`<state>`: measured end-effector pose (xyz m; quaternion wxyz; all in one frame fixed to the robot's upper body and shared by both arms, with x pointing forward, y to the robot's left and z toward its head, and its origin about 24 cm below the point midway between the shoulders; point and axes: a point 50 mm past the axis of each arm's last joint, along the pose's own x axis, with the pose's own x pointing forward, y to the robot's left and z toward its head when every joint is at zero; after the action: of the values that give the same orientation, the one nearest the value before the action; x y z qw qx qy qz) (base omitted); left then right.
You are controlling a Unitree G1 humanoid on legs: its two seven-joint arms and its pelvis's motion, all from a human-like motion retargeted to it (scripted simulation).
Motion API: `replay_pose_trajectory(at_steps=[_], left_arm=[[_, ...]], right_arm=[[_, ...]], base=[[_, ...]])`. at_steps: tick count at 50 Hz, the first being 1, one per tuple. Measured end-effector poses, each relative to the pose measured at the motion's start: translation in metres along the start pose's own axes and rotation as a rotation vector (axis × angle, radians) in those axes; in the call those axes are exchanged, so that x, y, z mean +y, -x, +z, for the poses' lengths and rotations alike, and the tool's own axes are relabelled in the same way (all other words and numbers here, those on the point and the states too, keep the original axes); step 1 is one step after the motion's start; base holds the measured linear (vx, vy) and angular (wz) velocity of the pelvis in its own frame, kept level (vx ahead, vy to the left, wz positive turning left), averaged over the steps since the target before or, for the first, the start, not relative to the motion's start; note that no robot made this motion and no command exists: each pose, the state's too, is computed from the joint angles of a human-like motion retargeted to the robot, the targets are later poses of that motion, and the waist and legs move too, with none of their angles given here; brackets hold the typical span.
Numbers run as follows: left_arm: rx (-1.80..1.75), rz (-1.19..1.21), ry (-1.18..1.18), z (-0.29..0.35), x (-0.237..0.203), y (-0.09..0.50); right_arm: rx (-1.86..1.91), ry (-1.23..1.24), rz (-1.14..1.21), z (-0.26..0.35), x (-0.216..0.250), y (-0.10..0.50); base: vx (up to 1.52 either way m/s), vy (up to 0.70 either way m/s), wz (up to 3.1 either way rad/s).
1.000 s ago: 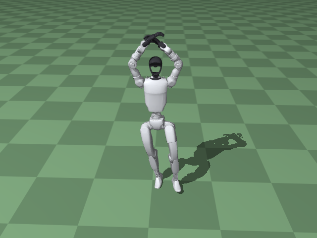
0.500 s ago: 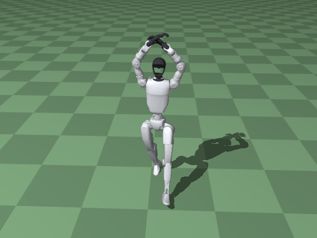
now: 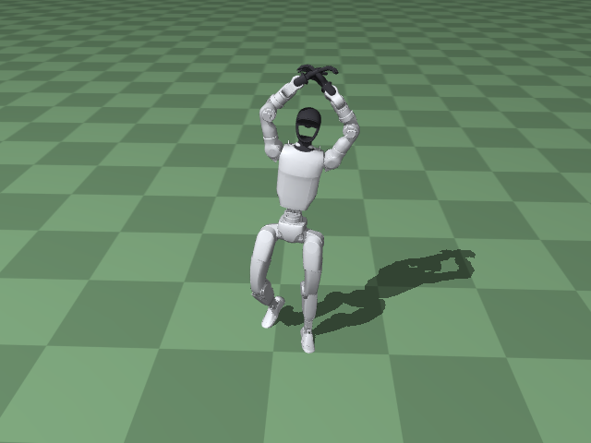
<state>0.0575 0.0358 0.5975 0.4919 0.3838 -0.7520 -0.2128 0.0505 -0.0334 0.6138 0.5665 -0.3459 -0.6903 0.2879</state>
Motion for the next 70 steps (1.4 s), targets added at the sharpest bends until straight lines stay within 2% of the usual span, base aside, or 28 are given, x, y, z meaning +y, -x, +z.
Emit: replay_pose_trajectory(at_steps=[7,15,33,44,53,70], left_arm=[[0.007,0.006,-0.002,-0.005,-0.003,0.001],[-0.025,-0.047,-0.086,0.001,-0.009,-0.006],[-0.049,-0.037,-0.087,0.007,-0.010,-0.012],[0.012,-0.057,-0.018,-0.009,-0.023,-0.013],[0.004,-0.024,0.018,-0.001,-0.021,-0.017],[-0.029,-0.031,-0.007,0.004,-0.010,-0.014]], right_arm=[[0.019,-0.069,-0.015,-0.012,0.000,0.005],[0.012,-0.063,-0.027,-0.009,-0.006,0.008],[0.010,-0.053,-0.030,-0.001,-0.014,0.011],[0.070,-0.219,-0.069,-0.028,-0.019,0.026],[0.053,-0.331,-0.078,-0.026,-0.023,0.027],[-0.019,-0.142,-0.060,-0.010,-0.016,0.016]], base=[[0.31,0.05,0.84],[0.24,-0.22,0.43],[0.42,-0.02,0.35],[0.66,-0.17,0.01],[0.48,-0.04,-0.36],[0.31,0.06,-0.69]])
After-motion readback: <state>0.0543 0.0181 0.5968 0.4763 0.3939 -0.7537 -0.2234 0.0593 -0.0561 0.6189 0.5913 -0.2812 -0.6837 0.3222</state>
